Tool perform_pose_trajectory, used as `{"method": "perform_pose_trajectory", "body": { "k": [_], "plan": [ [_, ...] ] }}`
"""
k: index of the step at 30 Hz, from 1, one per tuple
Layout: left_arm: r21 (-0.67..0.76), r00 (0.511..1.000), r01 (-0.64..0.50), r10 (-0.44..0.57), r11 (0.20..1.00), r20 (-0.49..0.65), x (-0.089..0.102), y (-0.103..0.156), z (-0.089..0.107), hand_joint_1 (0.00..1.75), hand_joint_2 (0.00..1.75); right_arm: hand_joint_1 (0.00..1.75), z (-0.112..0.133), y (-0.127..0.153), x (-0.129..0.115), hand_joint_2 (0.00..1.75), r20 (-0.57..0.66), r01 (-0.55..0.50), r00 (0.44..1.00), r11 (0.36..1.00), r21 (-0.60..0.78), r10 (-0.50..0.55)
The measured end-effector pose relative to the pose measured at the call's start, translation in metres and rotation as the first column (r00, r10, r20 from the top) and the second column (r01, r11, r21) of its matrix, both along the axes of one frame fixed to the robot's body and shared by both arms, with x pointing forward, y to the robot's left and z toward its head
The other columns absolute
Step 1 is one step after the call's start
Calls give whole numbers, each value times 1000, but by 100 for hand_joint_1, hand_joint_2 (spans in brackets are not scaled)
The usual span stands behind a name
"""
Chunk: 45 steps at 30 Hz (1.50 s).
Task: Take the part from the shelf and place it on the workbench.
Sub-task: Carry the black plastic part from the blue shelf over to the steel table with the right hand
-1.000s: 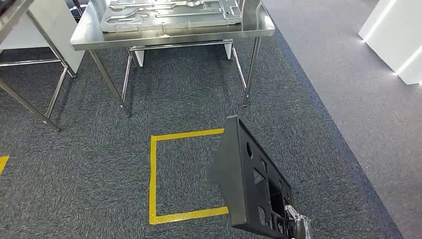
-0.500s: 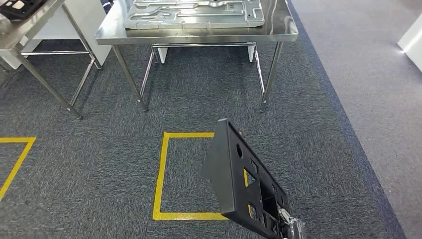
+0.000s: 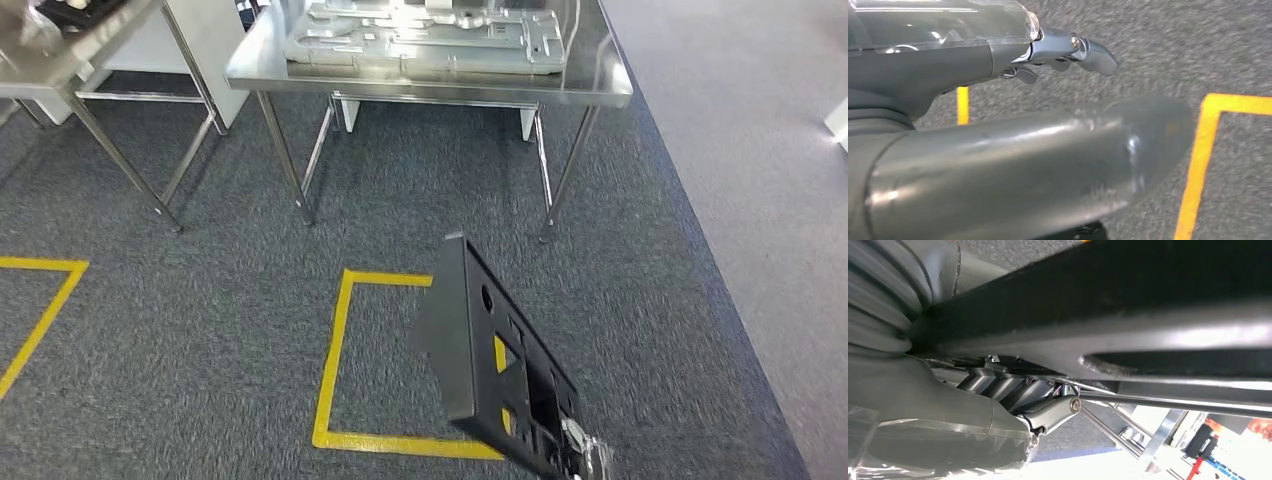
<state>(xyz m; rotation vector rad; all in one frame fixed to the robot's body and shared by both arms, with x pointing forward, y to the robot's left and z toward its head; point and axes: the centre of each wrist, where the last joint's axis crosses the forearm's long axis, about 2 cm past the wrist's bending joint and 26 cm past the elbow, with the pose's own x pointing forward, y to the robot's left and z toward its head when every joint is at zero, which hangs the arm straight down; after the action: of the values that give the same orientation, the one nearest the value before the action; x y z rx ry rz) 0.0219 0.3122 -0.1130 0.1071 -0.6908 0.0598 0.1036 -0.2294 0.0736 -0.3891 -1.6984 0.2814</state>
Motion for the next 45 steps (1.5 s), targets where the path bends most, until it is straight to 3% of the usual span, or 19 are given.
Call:
{"method": "perform_pose_trajectory", "body": {
  "k": [7,14,25,30,38,45],
  "plan": [
    [-6,1000,-1,1,1000,-3,-2,-3,0,0,0,175,1,-4,-1,175,6,13,1000,1000,-16,-13],
    [-11,1000,-3,4,1000,18,9,-5,1,0,0,175,5,-6,0,175,33,22,999,999,-28,-21],
    [-14,1000,-13,12,1000,-15,-6,-6,-1,0,0,175,5,-7,-1,175,33,24,999,999,-39,-23],
    [-18,1000,-11,12,1000,20,12,-8,1,0,0,175,12,-8,8,175,75,31,997,998,-52,-27],
    [-27,1000,-12,12,1000,-3,0,-12,0,0,0,175,10,-9,-1,175,52,44,998,997,-70,-40],
    [-32,999,-6,7,999,37,21,-13,2,0,0,175,18,-8,6,175,101,76,993,993,-87,-67]
  ]
}}
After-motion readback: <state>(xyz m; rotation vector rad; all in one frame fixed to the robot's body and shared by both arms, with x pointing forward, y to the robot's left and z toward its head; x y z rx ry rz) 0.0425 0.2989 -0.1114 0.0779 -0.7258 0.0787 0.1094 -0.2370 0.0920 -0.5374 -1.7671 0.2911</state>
